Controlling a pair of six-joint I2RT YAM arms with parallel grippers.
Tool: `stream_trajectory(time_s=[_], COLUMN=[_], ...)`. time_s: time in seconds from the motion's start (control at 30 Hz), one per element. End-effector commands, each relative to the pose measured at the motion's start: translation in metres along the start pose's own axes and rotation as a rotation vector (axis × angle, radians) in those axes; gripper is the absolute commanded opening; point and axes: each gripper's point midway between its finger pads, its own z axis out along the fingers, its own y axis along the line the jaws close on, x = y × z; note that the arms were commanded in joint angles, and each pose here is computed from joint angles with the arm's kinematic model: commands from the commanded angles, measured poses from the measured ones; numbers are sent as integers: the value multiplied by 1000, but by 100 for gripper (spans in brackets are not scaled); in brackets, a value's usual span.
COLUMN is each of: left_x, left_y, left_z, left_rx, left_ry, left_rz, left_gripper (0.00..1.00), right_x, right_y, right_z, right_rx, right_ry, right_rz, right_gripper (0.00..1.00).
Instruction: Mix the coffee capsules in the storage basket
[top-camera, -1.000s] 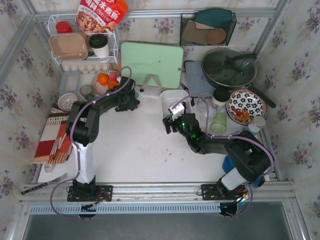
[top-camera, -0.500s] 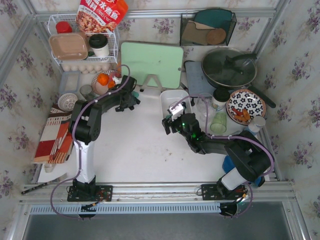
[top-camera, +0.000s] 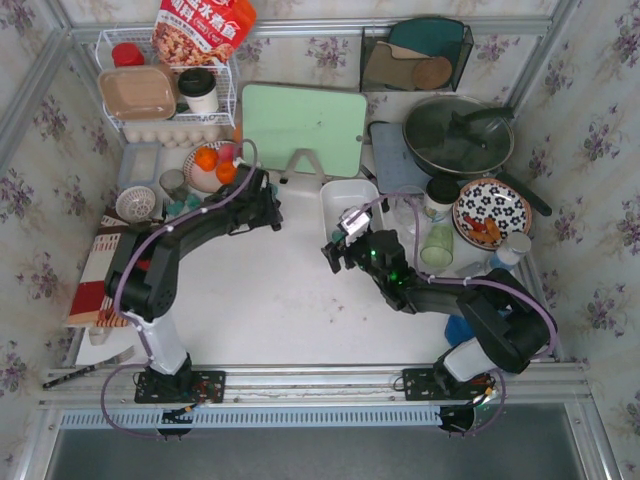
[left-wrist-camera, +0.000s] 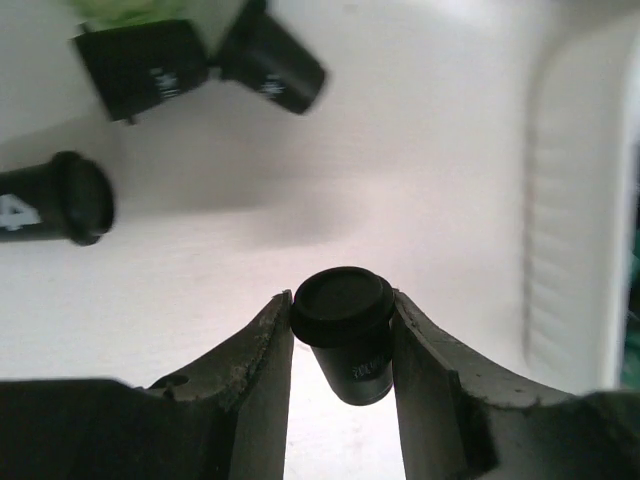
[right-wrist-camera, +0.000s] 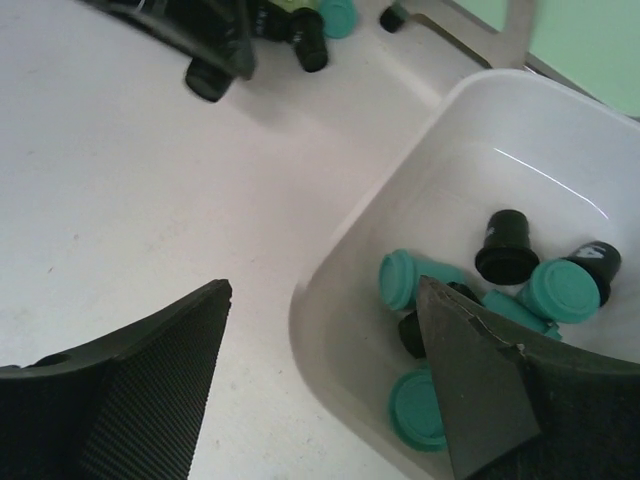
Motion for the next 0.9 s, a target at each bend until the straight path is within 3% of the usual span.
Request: stream_trajectory(time_s=[0.0,0.2,0.33,0.6,0.87], left_x=[-7,19,36,72,84], left_y=[-67,-103,-122,-157,-168], left_z=[-34,-86,-119,-165,-173], left_rx=[421,784,958,1110,1140], left_ry=[-41,-79,-88,-82,-60], left_rz=[188,383,449,607,640], left_gripper=[34,34,33,32,32], right_x=[-23,-54,-61,-69,-75], right_y=[30,63,64,64,62], right_z=[-12,-58,-65,-70,-78], right_rx=[-181,-346,-341,-318,-270], right_ry=[-149,-442,-498,-561,-600], right_rz=[-92,-258,-299,-337,-385], right_gripper=[84,91,92,94,93])
